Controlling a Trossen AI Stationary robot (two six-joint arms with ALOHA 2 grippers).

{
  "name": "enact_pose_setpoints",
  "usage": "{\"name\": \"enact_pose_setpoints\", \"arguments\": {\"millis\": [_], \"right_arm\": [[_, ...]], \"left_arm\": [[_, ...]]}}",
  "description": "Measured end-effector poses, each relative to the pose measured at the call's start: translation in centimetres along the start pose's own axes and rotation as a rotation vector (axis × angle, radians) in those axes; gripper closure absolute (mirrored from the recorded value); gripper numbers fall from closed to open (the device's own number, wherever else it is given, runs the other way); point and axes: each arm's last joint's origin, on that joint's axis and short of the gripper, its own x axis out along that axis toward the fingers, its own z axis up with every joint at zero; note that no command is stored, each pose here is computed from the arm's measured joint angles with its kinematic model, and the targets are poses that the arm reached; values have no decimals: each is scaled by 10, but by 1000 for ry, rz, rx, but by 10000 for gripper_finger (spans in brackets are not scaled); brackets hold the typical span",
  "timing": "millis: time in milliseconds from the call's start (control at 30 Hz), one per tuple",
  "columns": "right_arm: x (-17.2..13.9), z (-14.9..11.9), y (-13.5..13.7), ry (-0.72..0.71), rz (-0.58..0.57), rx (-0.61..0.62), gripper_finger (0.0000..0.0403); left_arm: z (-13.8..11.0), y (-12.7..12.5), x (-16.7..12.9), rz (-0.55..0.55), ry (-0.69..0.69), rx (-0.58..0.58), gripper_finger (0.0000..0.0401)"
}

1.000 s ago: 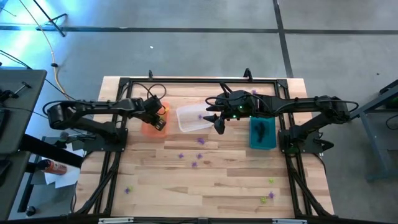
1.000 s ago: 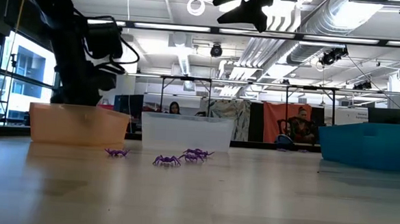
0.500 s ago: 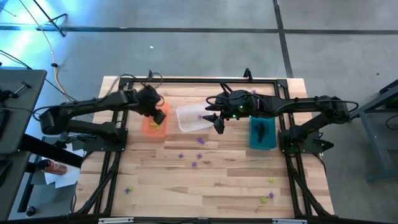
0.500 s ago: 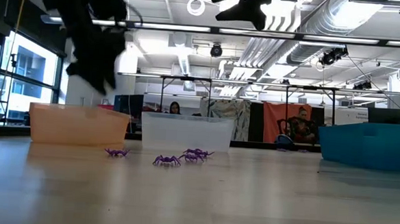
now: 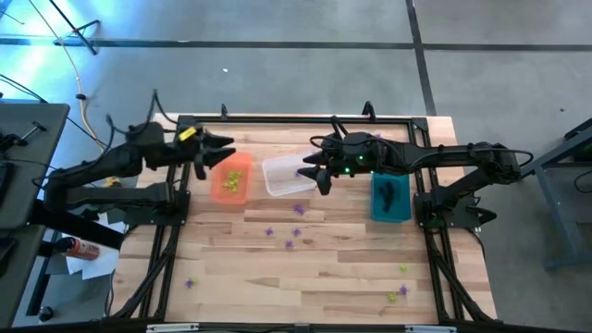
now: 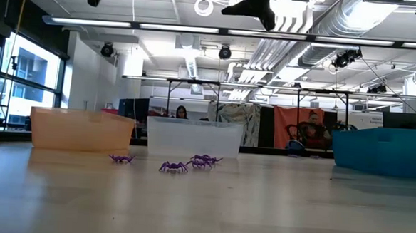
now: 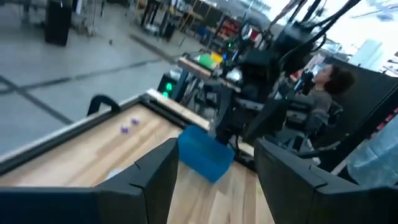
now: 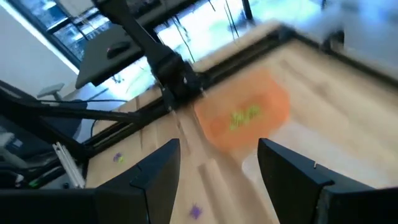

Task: Sort Halloween decoration
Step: Put the green spider toy into the orange bin

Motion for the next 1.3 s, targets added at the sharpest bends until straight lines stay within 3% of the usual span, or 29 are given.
{"name": "enact_pose_setpoints", "arguments": {"millis": [100, 233, 467, 633, 767, 867, 1300], "right_arm": [[-1, -10, -3, 127, -13, 138, 192], [-10, -47, -1, 493, -55, 284, 192], [-39, -156, 17, 1007, -278, 401, 192], [-68, -228, 21, 1227, -454, 514, 192], [-88, -261, 13, 1296, -616, 541, 192], [-94, -271, 8, 1305, -675, 552, 192], [-89, -272, 13, 1251, -614, 586, 199]], "left_arm": [[2, -1, -6, -20, -16, 6, 205], [3, -2, -9, -30, -25, -32, 205], [4, -4, -8, -48, -39, -84, 206], [5, -4, -8, -52, -55, -110, 206], [8, -4, -7, -37, -87, -111, 206], [10, -5, -8, -29, -120, -113, 206], [9, -4, -5, -8, -118, -114, 206]]}}
